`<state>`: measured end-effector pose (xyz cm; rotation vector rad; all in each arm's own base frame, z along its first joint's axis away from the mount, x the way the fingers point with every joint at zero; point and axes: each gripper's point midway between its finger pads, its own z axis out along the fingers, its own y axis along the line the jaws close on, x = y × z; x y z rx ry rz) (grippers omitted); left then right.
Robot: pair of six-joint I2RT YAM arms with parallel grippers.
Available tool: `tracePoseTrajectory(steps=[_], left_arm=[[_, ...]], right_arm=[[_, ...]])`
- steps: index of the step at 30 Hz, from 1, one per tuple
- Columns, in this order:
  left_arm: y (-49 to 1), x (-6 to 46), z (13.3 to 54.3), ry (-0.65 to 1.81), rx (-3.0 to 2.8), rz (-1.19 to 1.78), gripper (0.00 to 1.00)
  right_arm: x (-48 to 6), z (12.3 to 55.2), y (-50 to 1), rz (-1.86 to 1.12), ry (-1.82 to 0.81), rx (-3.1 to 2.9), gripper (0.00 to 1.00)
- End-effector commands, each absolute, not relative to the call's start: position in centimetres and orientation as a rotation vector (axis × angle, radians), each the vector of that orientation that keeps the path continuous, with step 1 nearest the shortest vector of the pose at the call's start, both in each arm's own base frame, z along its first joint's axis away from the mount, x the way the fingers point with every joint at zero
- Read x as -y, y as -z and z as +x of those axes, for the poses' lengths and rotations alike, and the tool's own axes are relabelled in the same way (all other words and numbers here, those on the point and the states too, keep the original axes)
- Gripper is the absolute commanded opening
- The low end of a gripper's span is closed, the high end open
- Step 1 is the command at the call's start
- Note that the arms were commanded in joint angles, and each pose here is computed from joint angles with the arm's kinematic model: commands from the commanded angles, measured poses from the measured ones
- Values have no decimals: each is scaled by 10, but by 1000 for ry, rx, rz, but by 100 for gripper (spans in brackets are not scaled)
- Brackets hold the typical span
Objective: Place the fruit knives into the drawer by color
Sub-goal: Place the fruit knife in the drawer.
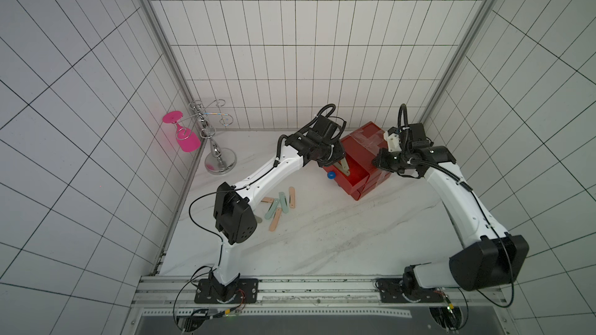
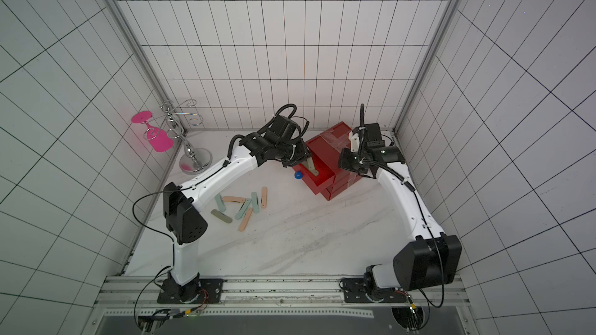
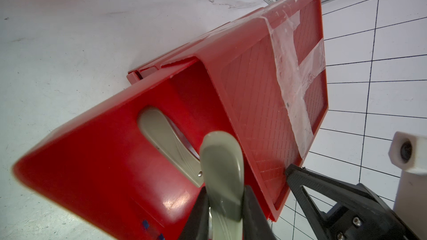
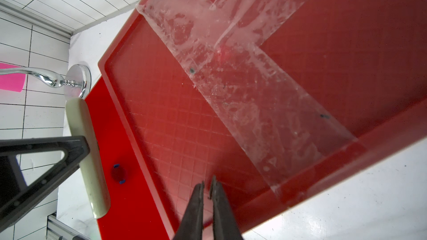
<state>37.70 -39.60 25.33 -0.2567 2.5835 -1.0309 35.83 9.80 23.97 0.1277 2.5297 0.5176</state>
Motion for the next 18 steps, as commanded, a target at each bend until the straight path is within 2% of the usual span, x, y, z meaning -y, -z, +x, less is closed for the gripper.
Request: tracePoseTrajectory(steps=[1, 18], left_arm=[[-238, 399, 377, 1004, -2601, -277, 19], [-213, 397, 376, 954, -2641, -289, 19]], right_arm=[[-84, 315, -183, 207, -435, -2819, 13], [-85, 314, -182, 204, -439, -2819, 13]])
